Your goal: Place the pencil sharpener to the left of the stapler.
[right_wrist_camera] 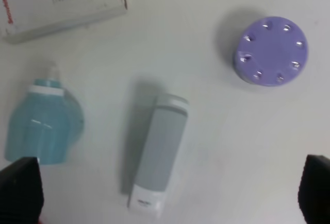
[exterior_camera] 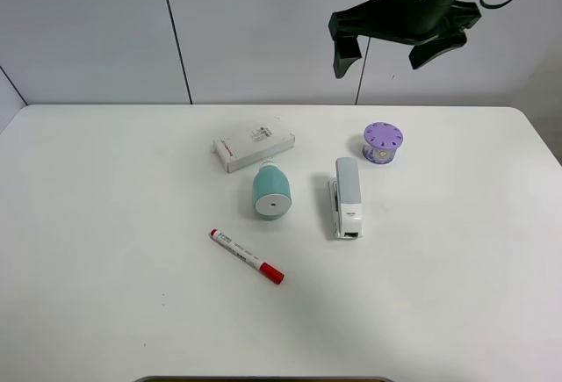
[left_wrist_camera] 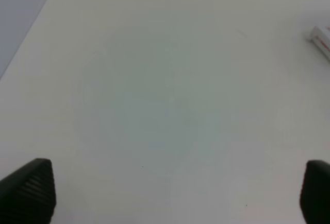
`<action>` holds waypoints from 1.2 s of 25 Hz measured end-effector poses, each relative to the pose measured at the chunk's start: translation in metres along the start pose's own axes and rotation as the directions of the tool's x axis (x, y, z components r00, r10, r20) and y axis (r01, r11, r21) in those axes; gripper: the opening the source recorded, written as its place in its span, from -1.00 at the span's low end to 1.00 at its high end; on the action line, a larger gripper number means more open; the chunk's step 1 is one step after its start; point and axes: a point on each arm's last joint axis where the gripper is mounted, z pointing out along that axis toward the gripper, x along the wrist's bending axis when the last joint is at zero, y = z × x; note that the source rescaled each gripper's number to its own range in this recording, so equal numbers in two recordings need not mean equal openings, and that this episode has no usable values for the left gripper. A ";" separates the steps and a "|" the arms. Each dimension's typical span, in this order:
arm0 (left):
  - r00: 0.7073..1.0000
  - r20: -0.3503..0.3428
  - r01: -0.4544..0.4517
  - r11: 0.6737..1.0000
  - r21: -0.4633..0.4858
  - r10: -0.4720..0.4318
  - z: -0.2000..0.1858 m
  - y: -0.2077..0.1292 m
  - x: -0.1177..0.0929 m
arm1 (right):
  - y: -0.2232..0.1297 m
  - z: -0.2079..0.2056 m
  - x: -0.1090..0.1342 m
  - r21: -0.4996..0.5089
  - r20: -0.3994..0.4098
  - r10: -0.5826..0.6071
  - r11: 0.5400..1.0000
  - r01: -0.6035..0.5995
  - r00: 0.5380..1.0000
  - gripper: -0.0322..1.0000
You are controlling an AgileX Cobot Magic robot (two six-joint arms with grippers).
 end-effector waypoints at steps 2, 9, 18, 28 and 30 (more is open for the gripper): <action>1.000 0.000 0.000 1.000 0.000 0.000 0.000 0.000 0.000 | -0.002 -0.010 -0.008 0.000 0.009 -0.001 1.000 0.001 1.000 1.00; 1.000 0.000 0.000 1.000 0.000 0.000 0.000 0.000 0.000 | -0.036 -0.032 -0.040 -0.019 0.049 0.051 0.999 -0.050 0.997 1.00; 1.000 0.000 0.000 1.000 0.000 0.000 0.000 0.000 0.000 | -0.130 -0.047 -0.098 -0.049 0.158 0.184 0.983 -0.178 0.970 1.00; 1.000 0.000 0.000 1.000 0.000 0.000 0.000 0.000 0.000 | -0.232 -0.107 -0.100 -0.233 0.252 0.197 0.963 -0.138 0.947 1.00; 1.000 0.000 0.000 1.000 0.000 0.000 0.000 0.000 0.000 | -0.248 -0.119 -0.093 -0.272 0.250 0.192 0.955 -0.121 0.949 1.00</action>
